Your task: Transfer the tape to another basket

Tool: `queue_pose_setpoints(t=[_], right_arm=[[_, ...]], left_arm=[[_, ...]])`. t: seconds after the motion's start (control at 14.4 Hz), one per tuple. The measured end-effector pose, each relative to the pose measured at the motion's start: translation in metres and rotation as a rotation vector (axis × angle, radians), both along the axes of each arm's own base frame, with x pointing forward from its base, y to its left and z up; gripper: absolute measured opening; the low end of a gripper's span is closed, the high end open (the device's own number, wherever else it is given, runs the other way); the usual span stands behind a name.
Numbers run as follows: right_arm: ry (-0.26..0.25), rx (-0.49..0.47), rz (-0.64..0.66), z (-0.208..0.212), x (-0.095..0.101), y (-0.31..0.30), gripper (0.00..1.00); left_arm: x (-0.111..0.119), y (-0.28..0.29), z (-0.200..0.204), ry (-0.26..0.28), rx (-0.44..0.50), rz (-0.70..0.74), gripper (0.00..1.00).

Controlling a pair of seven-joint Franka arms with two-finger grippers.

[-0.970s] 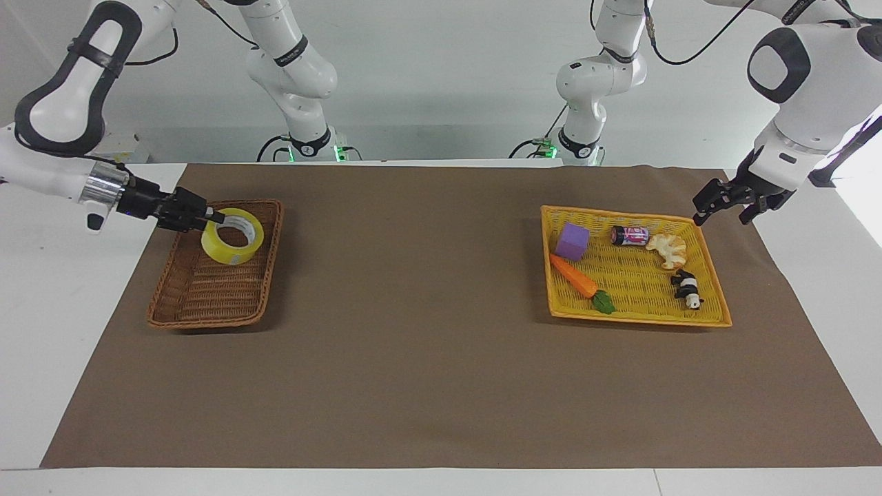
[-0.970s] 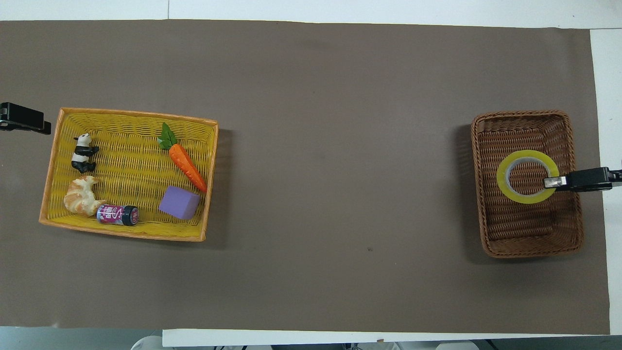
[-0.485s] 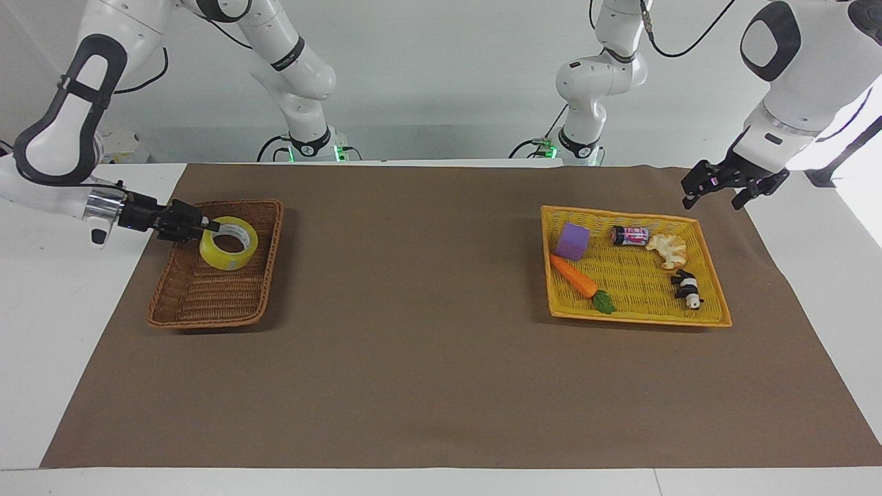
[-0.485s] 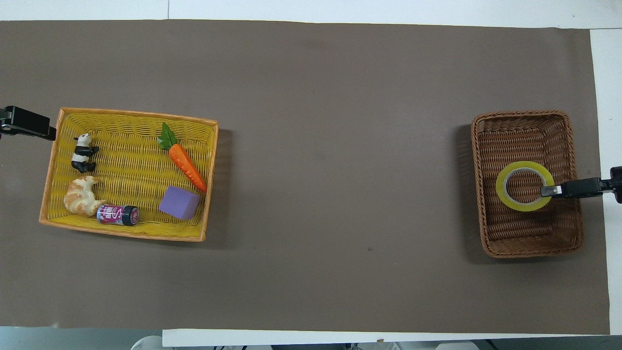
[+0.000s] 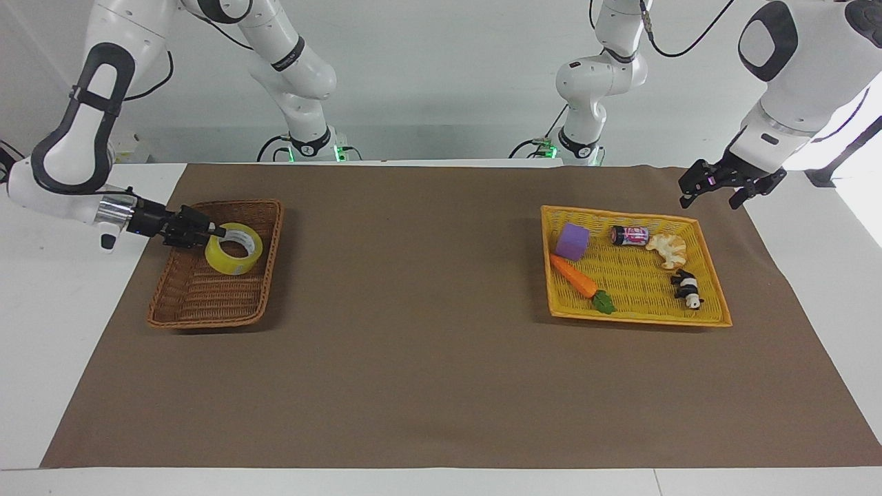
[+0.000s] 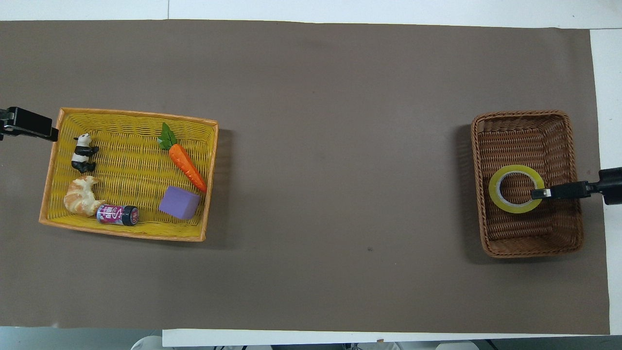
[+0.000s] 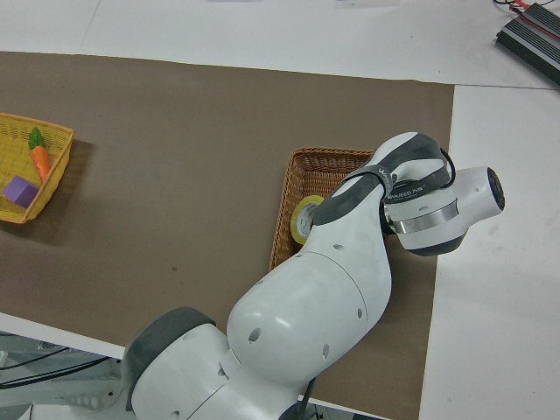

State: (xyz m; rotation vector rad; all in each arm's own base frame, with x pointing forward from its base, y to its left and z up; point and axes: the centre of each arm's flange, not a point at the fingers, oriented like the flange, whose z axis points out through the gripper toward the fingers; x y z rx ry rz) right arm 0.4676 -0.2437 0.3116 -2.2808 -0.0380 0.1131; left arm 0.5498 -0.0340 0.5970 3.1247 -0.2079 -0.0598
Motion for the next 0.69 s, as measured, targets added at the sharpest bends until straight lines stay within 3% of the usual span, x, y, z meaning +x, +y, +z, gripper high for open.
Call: queue_pose_setpoints(t=[0.55, 0.62, 0.69], right_arm=[[-0.014, -0.013, 0.017, -0.0041, -0.0007, 0.0014, 0.54], [-0.015, -0.018, 0.018, -0.0042, -0.0007, 0.0009, 0.59], [-0.017, -0.025, 0.021, -0.0041, -0.0001, 0.0006, 0.71]], left_arm=[[0.0000, 0.0084, -0.0007, 0.004, 0.000, 0.016, 1.00], [0.0000, 0.0084, -0.0007, 0.004, 0.000, 0.016, 1.00], [0.0000, 0.0084, -0.0007, 0.004, 0.000, 0.016, 1.00]])
